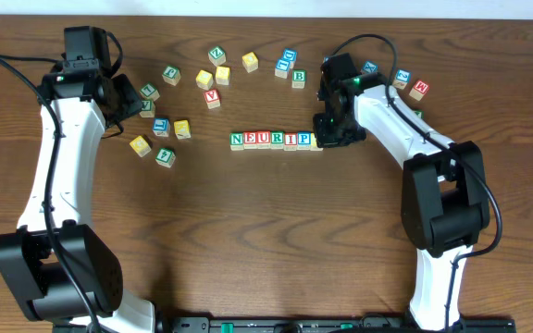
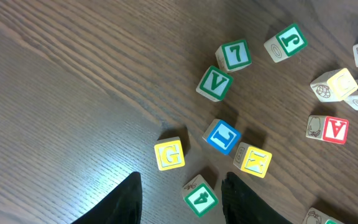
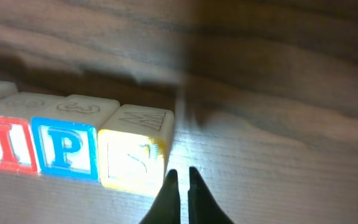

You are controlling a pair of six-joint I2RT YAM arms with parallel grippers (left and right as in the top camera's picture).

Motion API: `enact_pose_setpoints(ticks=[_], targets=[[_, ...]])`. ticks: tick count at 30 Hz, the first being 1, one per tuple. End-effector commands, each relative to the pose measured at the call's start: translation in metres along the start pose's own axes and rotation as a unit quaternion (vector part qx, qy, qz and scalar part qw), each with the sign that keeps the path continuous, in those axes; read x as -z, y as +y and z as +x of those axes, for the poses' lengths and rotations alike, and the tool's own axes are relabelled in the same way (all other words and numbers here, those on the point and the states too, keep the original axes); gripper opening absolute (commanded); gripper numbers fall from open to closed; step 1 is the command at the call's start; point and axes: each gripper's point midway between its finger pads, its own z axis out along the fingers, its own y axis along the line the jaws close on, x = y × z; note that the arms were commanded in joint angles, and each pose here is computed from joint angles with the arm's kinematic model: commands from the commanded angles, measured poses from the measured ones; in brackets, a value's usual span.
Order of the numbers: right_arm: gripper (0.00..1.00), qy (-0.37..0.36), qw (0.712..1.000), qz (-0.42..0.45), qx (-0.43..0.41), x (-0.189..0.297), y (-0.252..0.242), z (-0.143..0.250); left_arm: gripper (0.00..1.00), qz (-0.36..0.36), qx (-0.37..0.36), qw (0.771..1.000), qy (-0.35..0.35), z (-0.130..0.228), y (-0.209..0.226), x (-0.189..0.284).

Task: Spell out NEURIPS

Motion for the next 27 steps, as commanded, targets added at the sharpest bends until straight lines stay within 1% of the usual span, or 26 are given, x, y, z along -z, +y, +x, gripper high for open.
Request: enact_pose_setpoints(ticks=[1,6,10,17,21,27], targets=[[0.03,-0.039,0.999,0.007,0.021,0.035,0.005,-0.022,0.42,-0.01,-0.009,1.0,0.005,0.003,0.005,-0.003],[0.04,-0.048,0.998,0.0,0.037,0.047,0.023,-0.025,0.42,-0.01,-0.009,1.0,0.005,0.003,0.005,-0.003],[0.04,-0.042,0.997,-0.03,0.062,0.042,0.053,-0.018,0.42,-0.01,-0.009,1.0,0.005,0.004,0.005,-0.003],[0.03,-0.048,0.992,-0.041,0.106,0.031,0.098,-0.01,0.42,-0.01,-0.009,1.0,0.006,0.004,0.005,-0.003],[0.03,-0.082,0.99,-0.029,0.107,0.032,0.107,-0.022,0.42,-0.01,-0.009,1.0,0.006,0.004,0.005,-0.003],[0.02,-0.104,0.989,-0.03,0.102,0.031,0.114,-0.031,0.42,-0.01,-0.009,1.0,0.006,0.004,0.005,-0.003]])
